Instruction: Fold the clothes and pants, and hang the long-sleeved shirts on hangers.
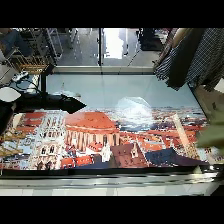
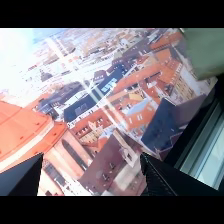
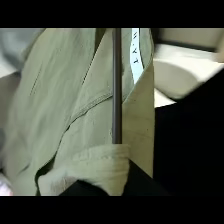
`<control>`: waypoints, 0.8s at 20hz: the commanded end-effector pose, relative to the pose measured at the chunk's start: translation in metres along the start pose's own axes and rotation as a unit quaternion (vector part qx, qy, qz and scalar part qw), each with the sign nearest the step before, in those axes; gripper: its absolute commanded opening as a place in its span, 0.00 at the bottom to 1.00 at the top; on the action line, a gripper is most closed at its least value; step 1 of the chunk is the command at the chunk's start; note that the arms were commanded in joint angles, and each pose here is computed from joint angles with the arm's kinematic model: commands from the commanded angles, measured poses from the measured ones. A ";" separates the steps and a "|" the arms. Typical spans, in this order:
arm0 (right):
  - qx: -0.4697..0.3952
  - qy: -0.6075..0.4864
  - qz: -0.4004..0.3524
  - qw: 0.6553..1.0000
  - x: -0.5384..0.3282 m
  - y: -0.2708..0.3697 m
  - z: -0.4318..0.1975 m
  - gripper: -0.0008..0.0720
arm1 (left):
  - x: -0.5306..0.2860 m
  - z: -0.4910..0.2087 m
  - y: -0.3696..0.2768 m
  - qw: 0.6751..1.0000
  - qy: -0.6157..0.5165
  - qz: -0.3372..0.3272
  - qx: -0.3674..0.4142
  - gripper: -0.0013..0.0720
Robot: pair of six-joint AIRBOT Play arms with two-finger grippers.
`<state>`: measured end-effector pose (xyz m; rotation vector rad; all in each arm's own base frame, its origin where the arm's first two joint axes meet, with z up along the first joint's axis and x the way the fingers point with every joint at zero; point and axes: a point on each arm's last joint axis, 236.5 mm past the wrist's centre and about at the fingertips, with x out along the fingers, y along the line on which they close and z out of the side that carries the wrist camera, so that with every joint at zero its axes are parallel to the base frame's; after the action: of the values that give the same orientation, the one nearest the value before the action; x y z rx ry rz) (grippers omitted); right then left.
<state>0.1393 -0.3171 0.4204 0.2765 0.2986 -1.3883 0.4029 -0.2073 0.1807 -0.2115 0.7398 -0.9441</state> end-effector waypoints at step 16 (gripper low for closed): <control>0.216 -0.272 0.017 0.938 0.099 -0.132 0.135 0.03 | -0.001 -0.010 -0.003 0.998 0.022 -0.006 -0.055 0.91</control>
<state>0.0320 -0.4690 0.4881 0.2840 -0.3549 -1.4785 0.3992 -0.2062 0.1765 -0.2532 0.7908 -0.9252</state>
